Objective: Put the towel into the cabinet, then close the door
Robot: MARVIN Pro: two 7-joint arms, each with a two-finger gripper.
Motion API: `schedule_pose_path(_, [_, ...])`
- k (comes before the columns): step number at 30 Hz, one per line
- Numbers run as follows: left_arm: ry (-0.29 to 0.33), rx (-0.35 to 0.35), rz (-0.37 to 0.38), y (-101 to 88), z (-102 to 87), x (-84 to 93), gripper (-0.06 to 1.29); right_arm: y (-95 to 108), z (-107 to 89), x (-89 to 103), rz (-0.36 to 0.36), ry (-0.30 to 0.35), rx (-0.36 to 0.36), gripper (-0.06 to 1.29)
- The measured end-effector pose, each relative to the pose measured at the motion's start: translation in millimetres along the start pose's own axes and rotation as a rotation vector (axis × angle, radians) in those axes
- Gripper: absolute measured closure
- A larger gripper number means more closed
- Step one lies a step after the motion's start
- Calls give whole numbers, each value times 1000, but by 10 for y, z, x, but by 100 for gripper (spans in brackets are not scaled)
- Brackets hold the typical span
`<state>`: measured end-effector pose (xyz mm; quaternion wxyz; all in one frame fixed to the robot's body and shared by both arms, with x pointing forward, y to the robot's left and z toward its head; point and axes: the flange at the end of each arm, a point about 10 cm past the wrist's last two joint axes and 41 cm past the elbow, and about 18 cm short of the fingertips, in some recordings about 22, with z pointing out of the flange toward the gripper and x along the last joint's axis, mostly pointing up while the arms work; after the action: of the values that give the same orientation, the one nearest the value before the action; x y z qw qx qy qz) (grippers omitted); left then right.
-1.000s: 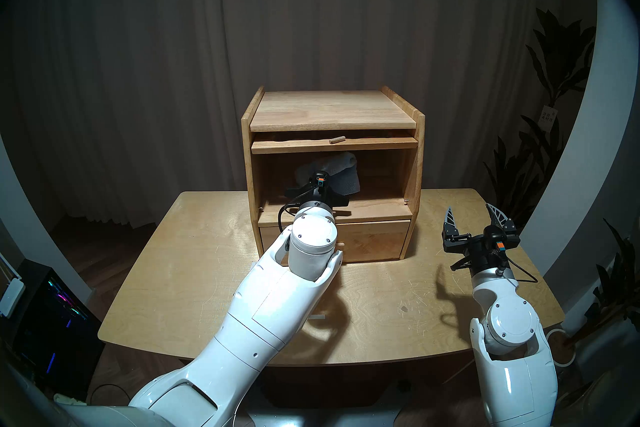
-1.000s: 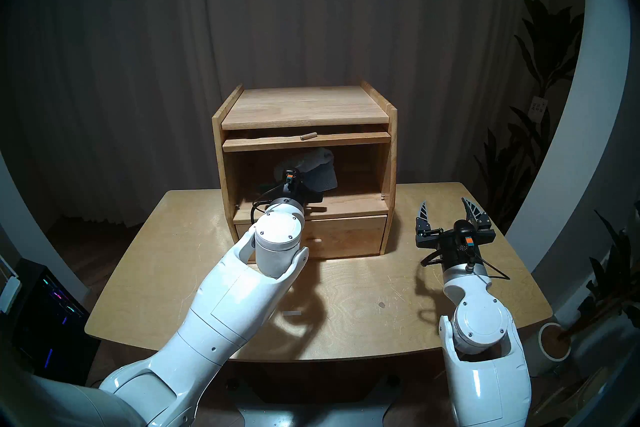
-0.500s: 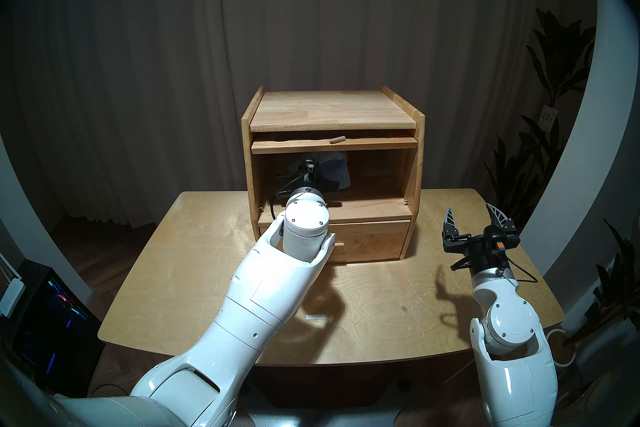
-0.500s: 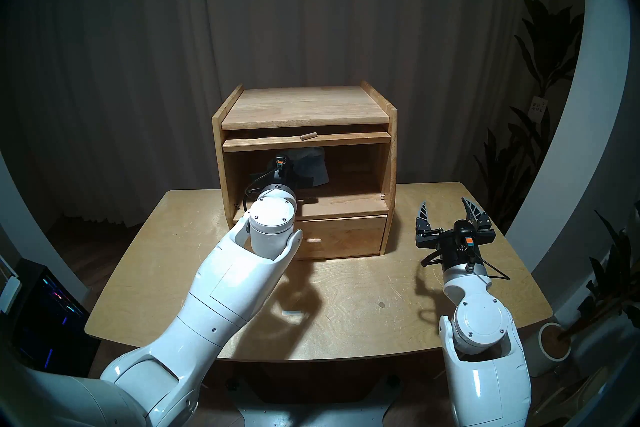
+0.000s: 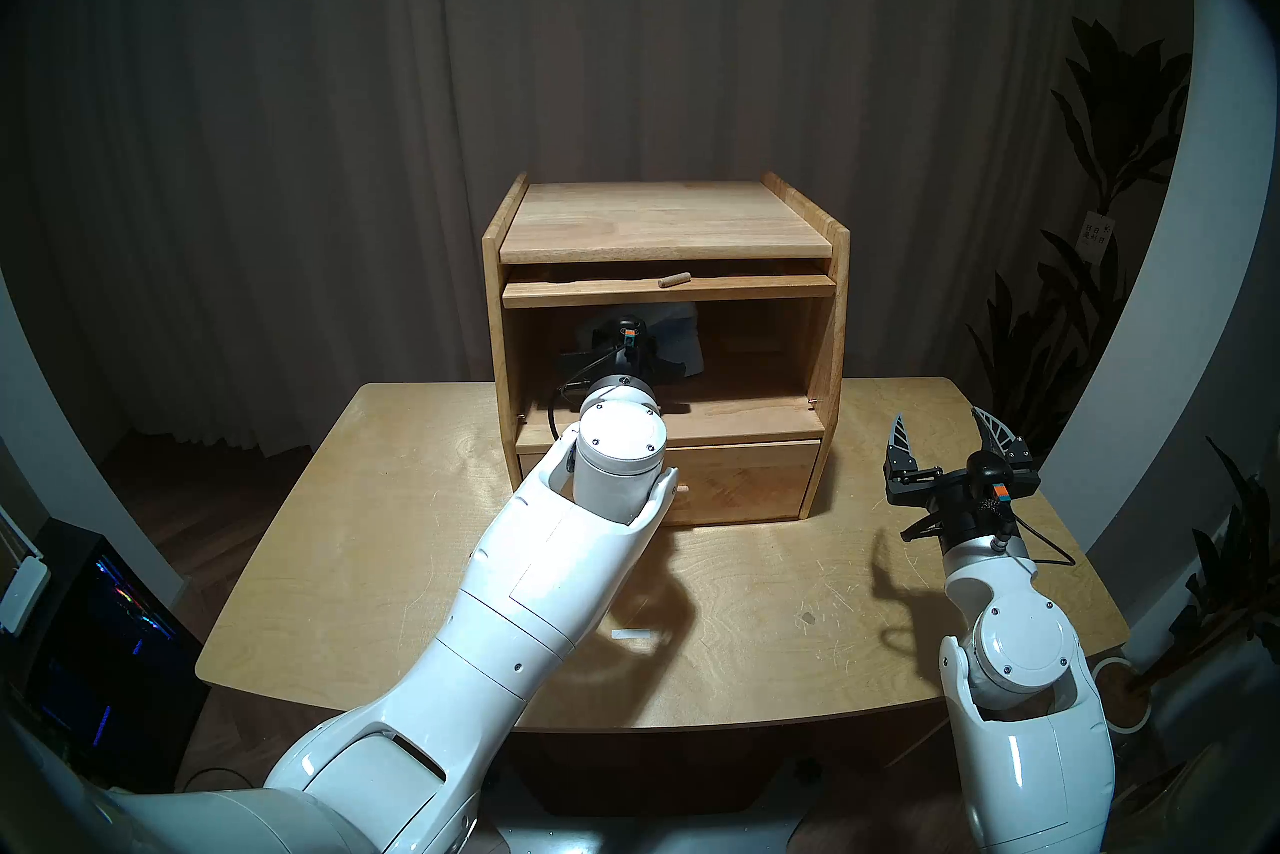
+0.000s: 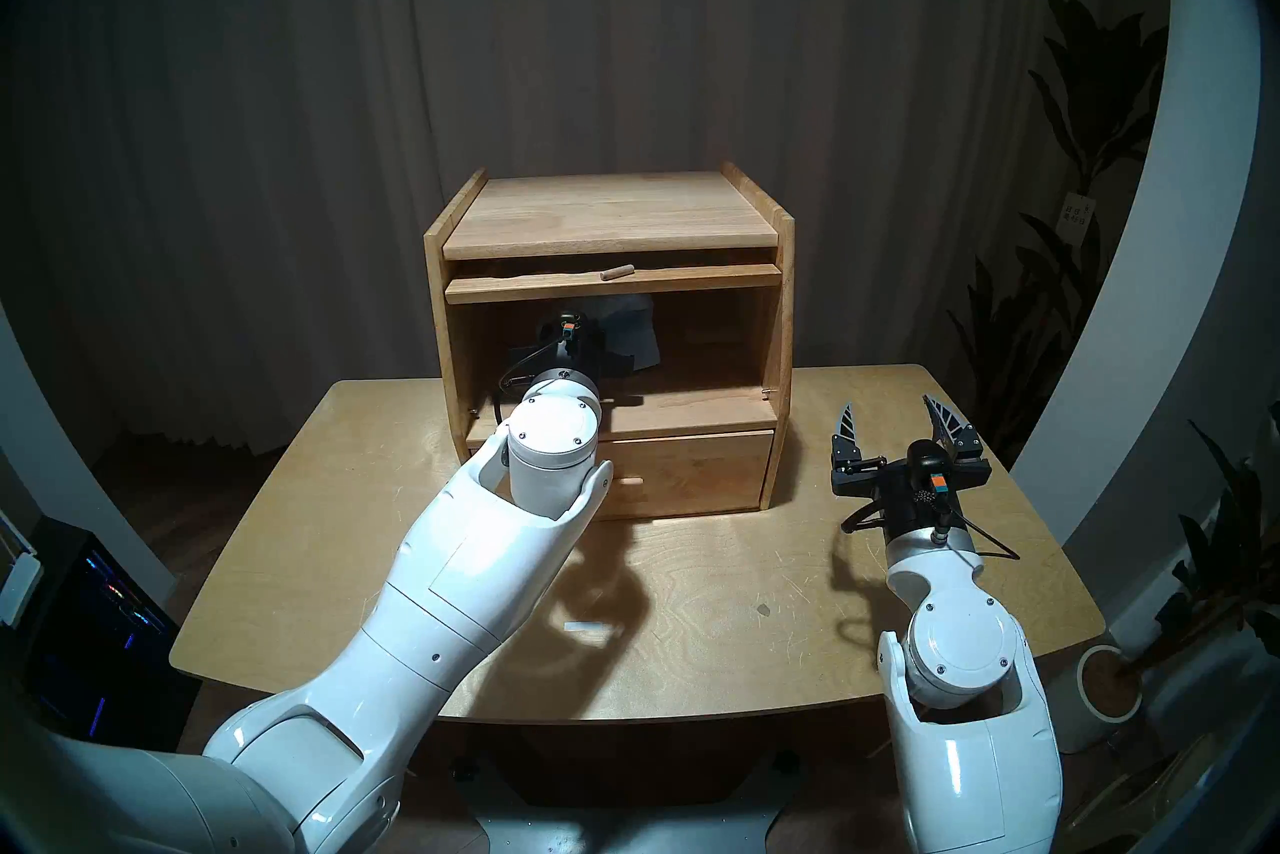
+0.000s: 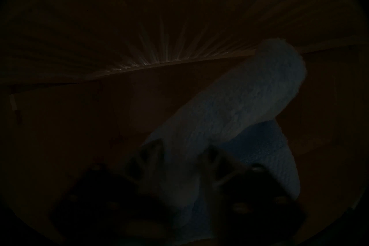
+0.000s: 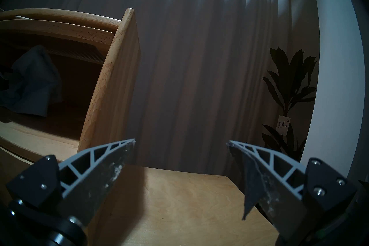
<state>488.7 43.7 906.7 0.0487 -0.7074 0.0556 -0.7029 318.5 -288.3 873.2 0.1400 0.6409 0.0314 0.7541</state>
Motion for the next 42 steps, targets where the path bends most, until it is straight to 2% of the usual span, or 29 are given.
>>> schedule_pose_path(1, [0,-1,0,9,-6,-2,76,0,0,0,0,0,0,-2])
schedule_pose_path(3, [-1,-4,0,25,-20,-2,22,0,0,0,0,0,0,-2])
schedule_pose_path(5, [-3,-8,-1,38,-40,2,3,0,0,1,0,0,0,-2])
schedule_pose_path(6, [-5,-11,-1,44,-54,5,-1,0,0,1,0,0,0,-2])
schedule_pose_path(17, [-34,-46,-46,58,-363,-29,-2,0,-1,1,0,0,0,-2])
schedule_pose_path(25, [-5,-96,-104,119,-636,-14,-2,0,0,-5,0,-1,0,-2])
schedule_pose_path(28, [21,-115,-142,101,-709,40,-2,0,0,-10,0,-2,0,-2])
schedule_pose_path(30, [40,-121,-169,69,-740,92,5,-1,1,-12,0,-3,0,-2])
schedule_pose_path(34, [83,-130,-220,-26,-797,202,49,-1,1,-21,0,-5,0,-2])
schedule_pose_path(35, [94,-133,-231,-56,-812,228,79,-1,1,-24,0,-5,0,-2])
schedule_pose_path(36, [104,-134,-241,-87,-829,253,115,-1,1,-27,0,-6,0,-2])
schedule_pose_path(39, [132,-140,-261,-170,-882,318,126,-2,1,-35,0,-8,0,-2])
schedule_pose_path(42, [153,-147,-277,-244,-942,364,126,-2,1,-43,0,-10,0,-2])
